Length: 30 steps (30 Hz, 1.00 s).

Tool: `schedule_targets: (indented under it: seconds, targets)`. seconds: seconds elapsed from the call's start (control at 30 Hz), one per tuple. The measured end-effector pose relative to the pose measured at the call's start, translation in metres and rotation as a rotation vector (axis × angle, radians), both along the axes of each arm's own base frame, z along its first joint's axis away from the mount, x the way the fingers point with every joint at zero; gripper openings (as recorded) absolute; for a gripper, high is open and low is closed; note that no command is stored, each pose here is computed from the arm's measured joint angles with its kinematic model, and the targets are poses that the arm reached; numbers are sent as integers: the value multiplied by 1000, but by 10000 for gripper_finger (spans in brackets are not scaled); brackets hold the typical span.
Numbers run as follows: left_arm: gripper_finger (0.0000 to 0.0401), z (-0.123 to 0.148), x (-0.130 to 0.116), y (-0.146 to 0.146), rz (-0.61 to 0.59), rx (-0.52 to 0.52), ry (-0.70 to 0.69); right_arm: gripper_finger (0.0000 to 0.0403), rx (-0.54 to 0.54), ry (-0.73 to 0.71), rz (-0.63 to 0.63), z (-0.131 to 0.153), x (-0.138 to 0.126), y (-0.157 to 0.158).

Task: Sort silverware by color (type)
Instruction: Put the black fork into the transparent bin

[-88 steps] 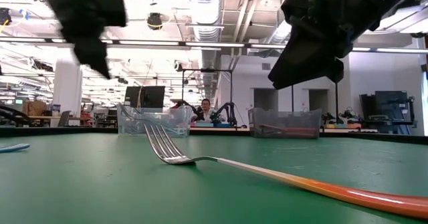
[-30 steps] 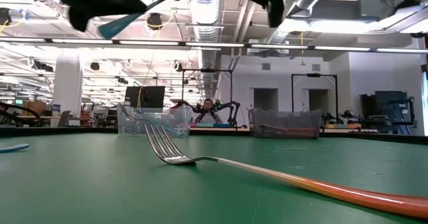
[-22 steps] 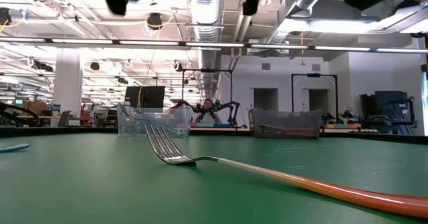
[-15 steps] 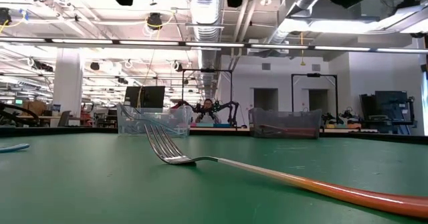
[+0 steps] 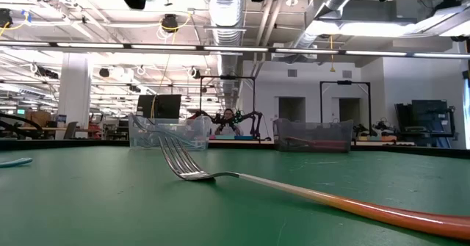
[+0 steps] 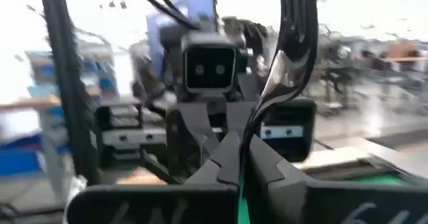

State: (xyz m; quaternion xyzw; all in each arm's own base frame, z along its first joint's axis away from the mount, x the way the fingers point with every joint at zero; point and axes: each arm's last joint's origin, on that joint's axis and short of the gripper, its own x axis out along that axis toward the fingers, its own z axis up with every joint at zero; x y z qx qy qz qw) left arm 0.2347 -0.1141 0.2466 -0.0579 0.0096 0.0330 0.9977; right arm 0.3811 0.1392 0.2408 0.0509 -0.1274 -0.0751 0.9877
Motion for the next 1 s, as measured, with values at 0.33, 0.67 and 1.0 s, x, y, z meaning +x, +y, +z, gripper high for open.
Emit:
schedule_targets:
  seconds: [0.33,0.67,1.0]
  targets:
    - [59,11,-17,11,42,-5,59,16,-147,390,-254,6,-15,2]
    - [149,18,-7,16,61,157,78,15,59,741,-71,-4,-9,-20]
    - [184,16,21,17,94,290,268,16,195,839,1,-10,-9,-26]
